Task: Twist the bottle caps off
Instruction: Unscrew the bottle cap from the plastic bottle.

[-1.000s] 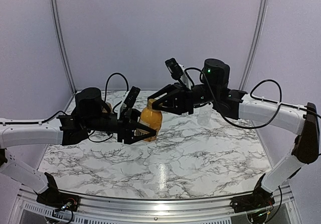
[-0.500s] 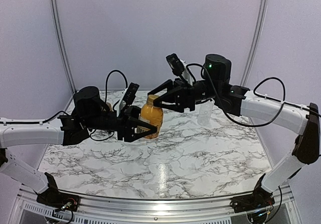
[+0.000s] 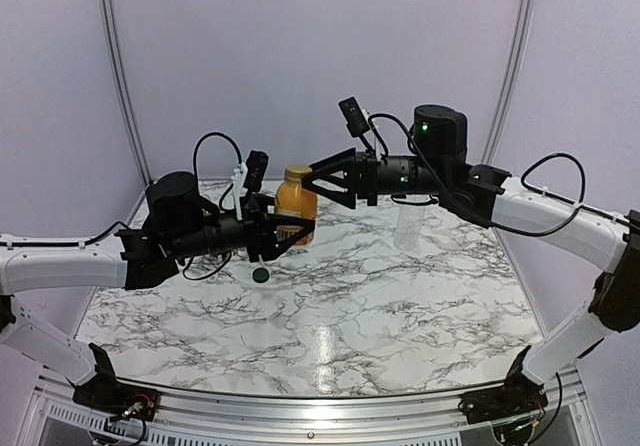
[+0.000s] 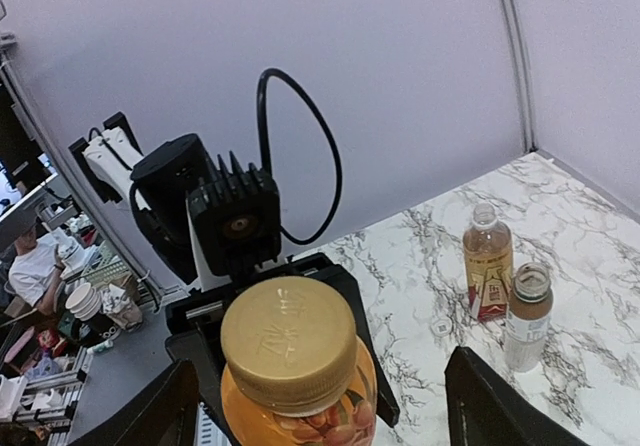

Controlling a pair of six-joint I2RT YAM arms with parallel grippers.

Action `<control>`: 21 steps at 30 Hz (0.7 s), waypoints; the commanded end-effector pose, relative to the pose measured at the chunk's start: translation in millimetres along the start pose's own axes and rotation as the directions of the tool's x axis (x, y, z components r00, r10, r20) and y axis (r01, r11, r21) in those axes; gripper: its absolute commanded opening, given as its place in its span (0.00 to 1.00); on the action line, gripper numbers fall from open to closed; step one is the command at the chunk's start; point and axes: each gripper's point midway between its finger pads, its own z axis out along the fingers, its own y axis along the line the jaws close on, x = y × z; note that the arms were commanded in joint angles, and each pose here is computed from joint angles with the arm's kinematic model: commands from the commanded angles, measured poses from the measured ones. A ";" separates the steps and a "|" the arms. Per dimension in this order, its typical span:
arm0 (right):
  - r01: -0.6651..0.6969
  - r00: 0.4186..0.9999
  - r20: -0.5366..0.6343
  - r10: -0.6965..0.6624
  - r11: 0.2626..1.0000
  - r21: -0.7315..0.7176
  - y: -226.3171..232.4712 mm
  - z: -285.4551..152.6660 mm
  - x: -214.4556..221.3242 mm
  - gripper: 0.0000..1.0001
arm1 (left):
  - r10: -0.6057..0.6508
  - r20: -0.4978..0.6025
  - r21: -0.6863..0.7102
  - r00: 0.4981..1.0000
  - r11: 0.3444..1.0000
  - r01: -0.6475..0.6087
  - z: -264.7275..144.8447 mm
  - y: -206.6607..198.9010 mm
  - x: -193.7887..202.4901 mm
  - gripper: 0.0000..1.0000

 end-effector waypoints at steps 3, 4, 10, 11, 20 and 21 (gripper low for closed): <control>-0.017 0.996 0.085 0.004 0.988 0.153 -5.2 1.9 -34.3 0.78 | 0.025 0.001 -0.095 1.000 0.995 -0.025 1.8 15.4 0.4 0.19; -0.029 0.997 0.070 0.018 0.986 0.167 -7.4 4.0 -30.3 0.78 | 0.025 -0.001 -0.099 1.000 0.995 -0.025 2.1 16.3 0.7 0.19; -0.033 0.998 0.055 0.022 0.980 0.195 -11.5 14.5 -30.2 0.75 | 0.022 -0.010 -0.110 1.000 0.994 -0.023 3.5 18.5 1.3 0.19; -0.033 0.999 0.049 0.024 0.980 0.197 -12.2 16.2 -29.2 0.74 | 0.023 -0.012 -0.111 1.000 0.993 -0.024 3.5 18.8 1.7 0.19; -0.046 0.999 0.017 0.043 0.978 0.202 -17.9 26.4 -19.7 0.68 | 0.027 -0.017 -0.114 1.000 0.993 -0.028 3.1 19.0 1.7 0.19; -0.049 0.999 0.014 0.047 0.979 0.199 -17.9 27.7 -18.5 0.66 | 0.028 -0.016 -0.115 0.999 0.993 -0.030 3.0 19.0 1.3 0.19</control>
